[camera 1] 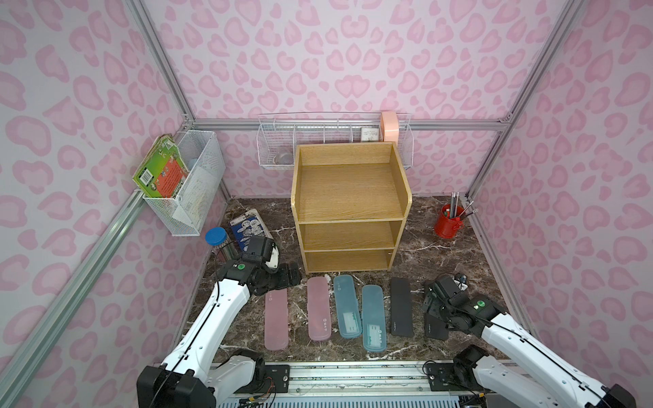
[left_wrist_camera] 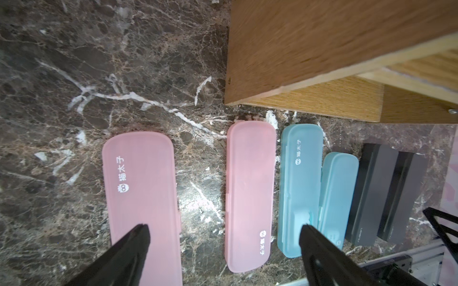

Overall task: Place the pencil cases on the shelf according to color
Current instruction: Pick up the pencil case from the center of the board.

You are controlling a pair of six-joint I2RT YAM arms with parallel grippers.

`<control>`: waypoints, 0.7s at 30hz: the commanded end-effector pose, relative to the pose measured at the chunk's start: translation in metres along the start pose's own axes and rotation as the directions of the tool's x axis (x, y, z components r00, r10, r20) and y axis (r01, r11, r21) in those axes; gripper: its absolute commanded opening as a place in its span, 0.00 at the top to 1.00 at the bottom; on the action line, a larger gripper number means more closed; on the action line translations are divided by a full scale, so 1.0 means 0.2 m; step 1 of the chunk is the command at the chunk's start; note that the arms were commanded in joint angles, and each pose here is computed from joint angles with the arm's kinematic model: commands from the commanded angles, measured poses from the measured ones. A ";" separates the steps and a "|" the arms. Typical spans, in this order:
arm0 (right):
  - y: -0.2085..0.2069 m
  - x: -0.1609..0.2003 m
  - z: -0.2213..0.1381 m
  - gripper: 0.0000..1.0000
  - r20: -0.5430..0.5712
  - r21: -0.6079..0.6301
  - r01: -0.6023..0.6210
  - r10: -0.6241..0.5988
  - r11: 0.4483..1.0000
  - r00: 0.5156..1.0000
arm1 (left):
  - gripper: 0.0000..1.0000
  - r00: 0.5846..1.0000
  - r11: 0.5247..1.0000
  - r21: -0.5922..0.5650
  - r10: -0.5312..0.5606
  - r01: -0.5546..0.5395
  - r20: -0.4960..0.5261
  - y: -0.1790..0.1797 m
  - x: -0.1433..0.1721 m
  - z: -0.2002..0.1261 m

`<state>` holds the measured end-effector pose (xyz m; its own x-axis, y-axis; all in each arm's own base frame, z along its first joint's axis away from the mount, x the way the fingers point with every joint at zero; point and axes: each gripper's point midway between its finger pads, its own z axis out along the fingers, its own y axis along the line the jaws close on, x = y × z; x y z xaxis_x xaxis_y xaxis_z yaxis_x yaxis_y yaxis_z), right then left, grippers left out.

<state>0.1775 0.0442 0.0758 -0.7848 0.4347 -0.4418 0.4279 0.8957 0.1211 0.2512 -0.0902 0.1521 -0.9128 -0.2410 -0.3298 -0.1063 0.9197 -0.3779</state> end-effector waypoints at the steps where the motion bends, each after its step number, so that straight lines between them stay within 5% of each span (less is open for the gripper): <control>1: 0.05 -0.01 -0.01 0.03 -0.024 -0.075 -0.026 0.024 0.997 0.999 | 0.01 1.000 0.998 0.059 0.019 -0.019 0.003 -0.05 0.00 0.00; 21: 0.02 0.13 0.14 0.04 -0.178 0.040 0.070 -0.062 0.997 0.982 | 0.01 1.000 0.992 0.128 0.014 -0.013 -0.010 -0.12 0.01 0.01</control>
<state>0.1738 0.0568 0.0452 -0.8672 0.3995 -0.2972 0.3986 0.9147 0.0665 0.2530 -0.1101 0.1568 -0.9181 -0.2241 -0.3269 -0.0488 0.8825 -0.4678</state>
